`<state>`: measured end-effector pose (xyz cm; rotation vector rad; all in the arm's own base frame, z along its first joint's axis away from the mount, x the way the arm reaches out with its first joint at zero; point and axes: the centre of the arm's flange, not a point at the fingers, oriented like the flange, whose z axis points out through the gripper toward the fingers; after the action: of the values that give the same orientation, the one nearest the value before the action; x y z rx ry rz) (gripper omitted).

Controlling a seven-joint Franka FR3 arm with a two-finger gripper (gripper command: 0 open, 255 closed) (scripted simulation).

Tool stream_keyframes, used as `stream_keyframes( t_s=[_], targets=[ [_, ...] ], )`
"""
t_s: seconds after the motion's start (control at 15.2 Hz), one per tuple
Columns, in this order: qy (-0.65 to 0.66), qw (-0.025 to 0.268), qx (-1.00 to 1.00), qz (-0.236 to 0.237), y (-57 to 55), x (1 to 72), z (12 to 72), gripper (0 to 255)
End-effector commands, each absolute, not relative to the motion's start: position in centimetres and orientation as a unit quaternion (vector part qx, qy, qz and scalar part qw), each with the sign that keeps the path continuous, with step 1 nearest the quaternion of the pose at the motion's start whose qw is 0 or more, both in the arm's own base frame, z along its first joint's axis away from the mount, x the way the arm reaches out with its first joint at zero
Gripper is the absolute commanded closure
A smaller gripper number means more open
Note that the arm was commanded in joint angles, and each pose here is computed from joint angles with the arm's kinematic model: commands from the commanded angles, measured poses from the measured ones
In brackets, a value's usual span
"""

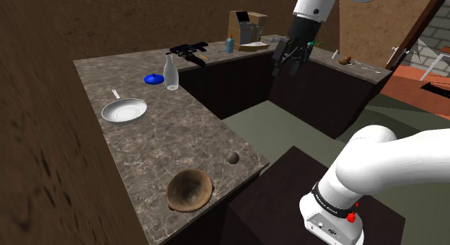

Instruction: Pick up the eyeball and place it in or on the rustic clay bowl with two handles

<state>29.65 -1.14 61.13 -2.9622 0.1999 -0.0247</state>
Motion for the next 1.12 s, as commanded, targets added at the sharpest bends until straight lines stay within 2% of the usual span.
stream_keyframes(
  t_s=[0.0,1.06],
  targets=[
    [0.067,0.086,-0.994,-0.008,-1.1,29.6,61.1,0],
    [0.055,0.113,-0.992,0.009,-0.4,34.9,40.5,0]
  ],
)
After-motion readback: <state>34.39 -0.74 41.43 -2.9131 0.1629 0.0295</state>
